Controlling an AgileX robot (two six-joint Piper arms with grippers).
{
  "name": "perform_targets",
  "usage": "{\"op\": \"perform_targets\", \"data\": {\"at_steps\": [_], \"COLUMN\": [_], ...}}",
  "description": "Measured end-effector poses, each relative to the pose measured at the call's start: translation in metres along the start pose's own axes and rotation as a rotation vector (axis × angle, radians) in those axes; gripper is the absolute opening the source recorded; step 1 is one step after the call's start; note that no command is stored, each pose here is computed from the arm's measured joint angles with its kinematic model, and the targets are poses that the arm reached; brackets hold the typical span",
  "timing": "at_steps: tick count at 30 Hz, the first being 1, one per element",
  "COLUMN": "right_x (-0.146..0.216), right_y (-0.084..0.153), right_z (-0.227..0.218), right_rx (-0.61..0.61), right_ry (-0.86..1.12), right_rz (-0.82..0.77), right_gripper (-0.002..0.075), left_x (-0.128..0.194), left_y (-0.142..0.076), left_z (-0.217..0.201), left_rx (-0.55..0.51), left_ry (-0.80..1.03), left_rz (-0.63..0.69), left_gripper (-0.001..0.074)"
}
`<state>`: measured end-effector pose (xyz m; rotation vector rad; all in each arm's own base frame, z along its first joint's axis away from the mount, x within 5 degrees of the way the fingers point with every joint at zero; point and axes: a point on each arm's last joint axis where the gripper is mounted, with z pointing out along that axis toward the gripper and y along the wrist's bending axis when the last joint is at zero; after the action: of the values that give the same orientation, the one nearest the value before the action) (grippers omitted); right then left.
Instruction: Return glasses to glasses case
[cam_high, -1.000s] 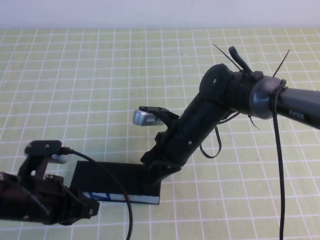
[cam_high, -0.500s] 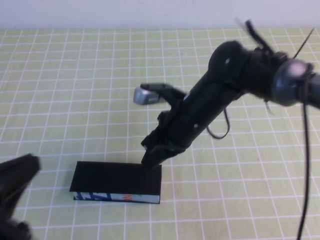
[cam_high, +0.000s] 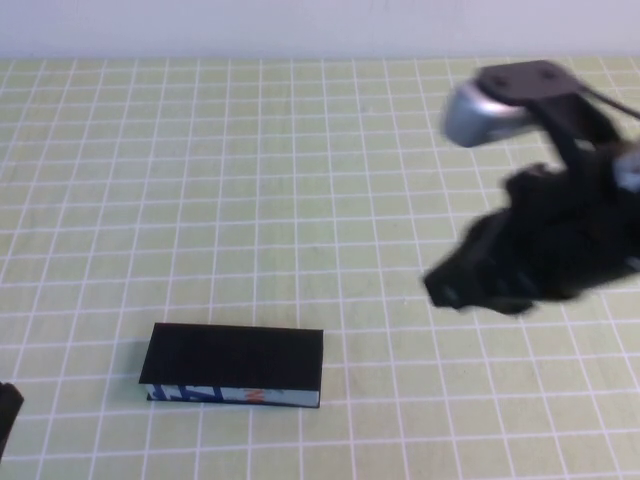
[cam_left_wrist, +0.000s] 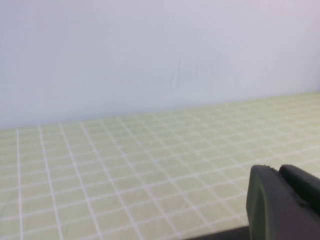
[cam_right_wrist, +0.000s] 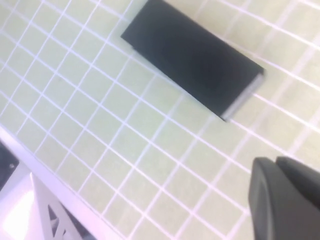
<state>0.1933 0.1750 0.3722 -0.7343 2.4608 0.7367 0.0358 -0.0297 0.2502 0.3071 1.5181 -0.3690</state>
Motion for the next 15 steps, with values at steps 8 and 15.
{"op": "perform_targets", "data": {"at_steps": [8,15], "right_x": [0.092,0.158], "right_y": [0.000,-0.011], "right_z": [-0.065,-0.077], "right_rx": [0.056,0.063], "right_ry": [-0.197,-0.367], "right_rz": [0.041,0.042], "right_gripper": [-0.0016,-0.0016], "left_x": [0.041,0.052], "left_y": [0.016,0.020], "left_z": [0.009,0.010], "left_rx": [-0.130,-0.167], "left_ry": [0.028,0.033], "left_rz": [-0.020,-0.027], "left_gripper": [-0.0001,-0.0001]}}
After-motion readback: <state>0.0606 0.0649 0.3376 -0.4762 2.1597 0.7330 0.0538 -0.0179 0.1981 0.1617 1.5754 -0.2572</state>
